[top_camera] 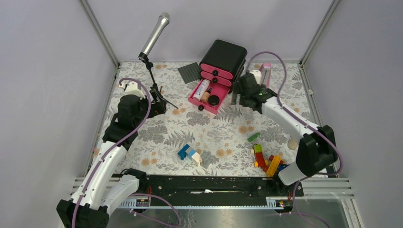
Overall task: Organize the makeup
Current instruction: Pick up the makeup from the center of the board.
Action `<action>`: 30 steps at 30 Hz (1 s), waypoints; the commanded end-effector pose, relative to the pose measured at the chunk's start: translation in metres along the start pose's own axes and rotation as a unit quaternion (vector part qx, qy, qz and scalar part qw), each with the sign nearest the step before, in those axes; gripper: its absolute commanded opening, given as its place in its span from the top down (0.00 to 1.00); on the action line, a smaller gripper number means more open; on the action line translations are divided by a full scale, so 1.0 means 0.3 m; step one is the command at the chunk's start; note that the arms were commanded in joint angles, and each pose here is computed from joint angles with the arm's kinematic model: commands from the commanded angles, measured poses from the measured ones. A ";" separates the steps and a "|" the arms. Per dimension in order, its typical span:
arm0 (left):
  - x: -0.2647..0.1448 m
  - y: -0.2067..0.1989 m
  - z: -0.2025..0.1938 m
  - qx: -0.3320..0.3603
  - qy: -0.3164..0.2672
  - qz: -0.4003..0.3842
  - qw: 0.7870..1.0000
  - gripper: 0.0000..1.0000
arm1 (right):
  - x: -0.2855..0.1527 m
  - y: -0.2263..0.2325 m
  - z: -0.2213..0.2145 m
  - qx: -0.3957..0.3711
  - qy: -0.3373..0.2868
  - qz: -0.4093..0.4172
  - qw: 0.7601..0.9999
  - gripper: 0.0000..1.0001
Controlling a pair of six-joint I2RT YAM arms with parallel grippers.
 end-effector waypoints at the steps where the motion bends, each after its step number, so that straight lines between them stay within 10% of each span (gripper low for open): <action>1: 0.011 -0.017 0.026 -0.007 -0.015 -0.018 1.000 0.01 | -0.039 -0.182 -0.025 0.119 0.016 -0.031 0.992 0.00; 30: 0.084 -0.053 -0.143 -0.079 0.076 -0.034 0.993 0.04 | 0.032 -0.306 -0.131 0.057 0.048 -0.102 0.992 0.01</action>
Point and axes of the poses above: each gripper's point midway between its finger pads, its own x axis out along the fingers, its own y axis along the line the jaws close on, z = x × y, the point moved 5 cm from there along -x, back along the fingers, and after that the axes turned 1 degree about -x, right-handed, at the moved point
